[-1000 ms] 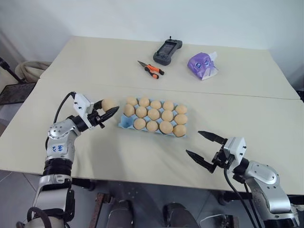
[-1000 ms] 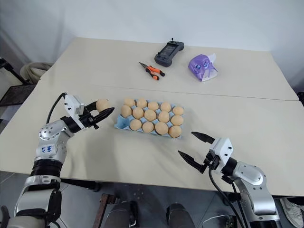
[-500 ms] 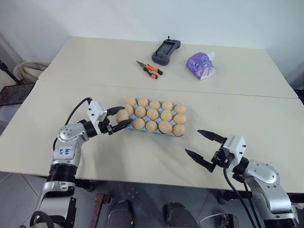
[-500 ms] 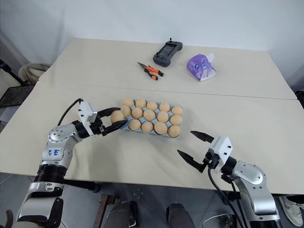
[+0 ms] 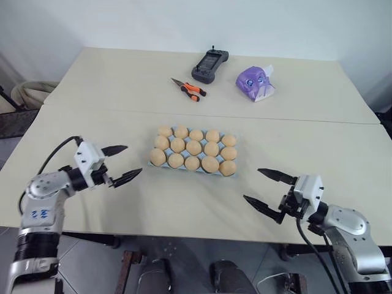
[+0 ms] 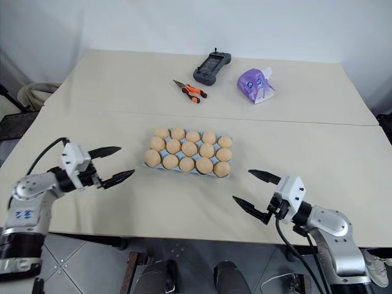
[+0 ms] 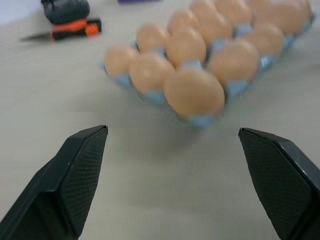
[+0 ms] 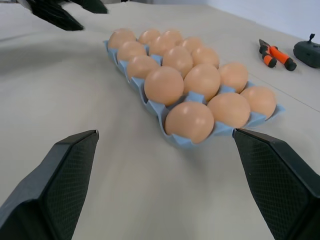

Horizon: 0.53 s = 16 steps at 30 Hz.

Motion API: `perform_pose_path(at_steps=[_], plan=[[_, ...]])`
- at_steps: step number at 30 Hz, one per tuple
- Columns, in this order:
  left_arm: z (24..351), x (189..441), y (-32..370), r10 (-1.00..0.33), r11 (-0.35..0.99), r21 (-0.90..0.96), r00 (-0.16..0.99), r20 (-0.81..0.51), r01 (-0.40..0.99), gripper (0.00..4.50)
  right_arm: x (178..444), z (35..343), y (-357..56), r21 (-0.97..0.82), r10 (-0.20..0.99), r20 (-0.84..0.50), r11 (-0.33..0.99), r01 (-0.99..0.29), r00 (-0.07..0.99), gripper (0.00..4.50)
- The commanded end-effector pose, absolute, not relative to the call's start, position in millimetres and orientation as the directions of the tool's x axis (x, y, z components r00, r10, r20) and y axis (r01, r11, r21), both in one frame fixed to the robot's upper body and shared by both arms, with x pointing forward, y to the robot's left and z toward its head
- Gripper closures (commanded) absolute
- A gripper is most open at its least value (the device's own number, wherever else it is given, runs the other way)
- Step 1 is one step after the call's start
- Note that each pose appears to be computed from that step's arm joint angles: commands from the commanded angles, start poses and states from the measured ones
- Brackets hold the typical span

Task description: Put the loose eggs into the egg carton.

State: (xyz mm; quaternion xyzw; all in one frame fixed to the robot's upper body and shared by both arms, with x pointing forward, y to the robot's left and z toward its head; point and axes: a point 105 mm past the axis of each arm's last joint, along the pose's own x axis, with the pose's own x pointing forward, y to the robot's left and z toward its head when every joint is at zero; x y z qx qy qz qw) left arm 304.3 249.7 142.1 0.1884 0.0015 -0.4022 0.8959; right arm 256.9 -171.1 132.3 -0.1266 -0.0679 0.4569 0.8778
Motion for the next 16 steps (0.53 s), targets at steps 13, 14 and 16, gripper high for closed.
perform_pose_path(at_steps=[13,14,16], plan=[[138.5,267.3,235.1,-0.712,0.622,0.323,0.687,-0.147,0.714,0.04,264.2,138.5,-186.5,-0.310,0.837,0.026,0.526,-0.792,0.546,0.00],[138.5,267.4,234.7,-0.708,0.627,0.323,0.691,-0.142,0.709,0.04,264.8,137.6,-186.7,-0.309,0.838,0.025,0.525,-0.793,0.545,0.00],[138.7,267.9,233.8,-0.701,0.633,0.333,0.700,-0.136,0.699,0.04,266.1,136.8,-187.2,-0.309,0.839,0.025,0.524,-0.794,0.544,0.00]])
